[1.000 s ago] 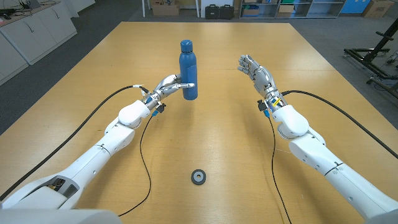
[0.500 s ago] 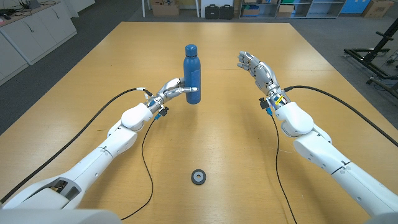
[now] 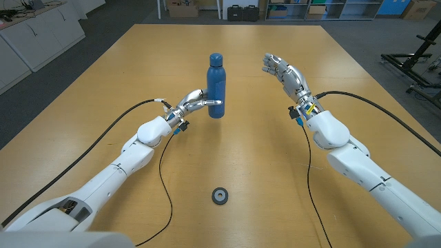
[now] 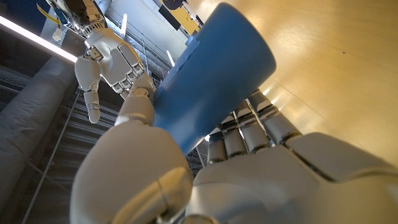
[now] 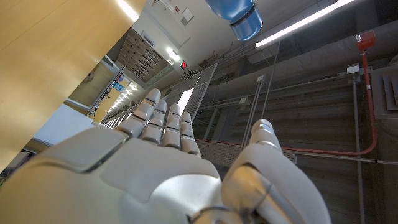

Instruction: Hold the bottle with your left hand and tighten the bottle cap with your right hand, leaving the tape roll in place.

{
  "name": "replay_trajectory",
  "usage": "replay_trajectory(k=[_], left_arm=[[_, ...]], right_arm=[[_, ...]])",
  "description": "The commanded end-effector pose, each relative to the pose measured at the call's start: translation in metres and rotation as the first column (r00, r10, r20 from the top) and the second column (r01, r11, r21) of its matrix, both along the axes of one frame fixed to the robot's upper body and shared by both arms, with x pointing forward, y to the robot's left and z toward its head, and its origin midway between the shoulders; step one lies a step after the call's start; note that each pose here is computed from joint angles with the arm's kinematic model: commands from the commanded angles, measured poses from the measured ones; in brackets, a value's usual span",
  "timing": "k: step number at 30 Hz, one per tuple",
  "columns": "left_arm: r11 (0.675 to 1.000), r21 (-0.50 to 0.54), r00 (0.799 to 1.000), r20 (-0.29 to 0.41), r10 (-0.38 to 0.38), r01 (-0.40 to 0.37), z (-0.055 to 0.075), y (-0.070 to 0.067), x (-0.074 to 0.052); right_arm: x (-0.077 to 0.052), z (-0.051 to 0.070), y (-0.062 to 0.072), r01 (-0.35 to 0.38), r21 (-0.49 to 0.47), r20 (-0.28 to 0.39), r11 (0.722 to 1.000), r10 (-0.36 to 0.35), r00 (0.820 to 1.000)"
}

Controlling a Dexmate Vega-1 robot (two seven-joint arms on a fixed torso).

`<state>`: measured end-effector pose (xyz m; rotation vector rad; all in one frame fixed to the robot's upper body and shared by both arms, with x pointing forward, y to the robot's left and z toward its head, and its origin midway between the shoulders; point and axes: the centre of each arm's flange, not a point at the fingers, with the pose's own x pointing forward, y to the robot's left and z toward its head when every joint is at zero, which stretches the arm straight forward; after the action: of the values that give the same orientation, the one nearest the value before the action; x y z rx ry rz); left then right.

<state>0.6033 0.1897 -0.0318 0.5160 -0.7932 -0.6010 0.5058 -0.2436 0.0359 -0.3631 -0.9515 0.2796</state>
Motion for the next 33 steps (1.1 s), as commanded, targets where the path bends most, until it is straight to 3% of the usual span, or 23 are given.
replay_trajectory(k=[1, 9, 16, 33], left_arm=[[0.999, 0.032, 1.0, 0.015, -0.009, 0.009, 0.003, 0.0, -0.001], [0.999, 0.023, 1.0, 0.011, -0.027, 0.026, -0.001, -0.001, 0.0], [0.999, 0.035, 0.999, 0.016, -0.036, 0.035, -0.006, -0.002, -0.004], [0.998, 0.052, 0.999, 0.04, 0.031, -0.033, -0.009, 0.009, -0.015]], right_arm=[[-0.011, 0.016, 0.001, 0.059, -0.04, 0.046, 0.997, -0.057, 0.997], [-0.018, 0.033, -0.001, 0.117, -0.073, 0.072, 0.99, -0.112, 0.991], [-0.02, 0.044, 0.005, 0.155, -0.14, 0.08, 0.978, -0.145, 0.986], [-0.025, 0.058, 0.015, 0.193, -0.239, 0.079, 0.952, -0.179, 0.981]])
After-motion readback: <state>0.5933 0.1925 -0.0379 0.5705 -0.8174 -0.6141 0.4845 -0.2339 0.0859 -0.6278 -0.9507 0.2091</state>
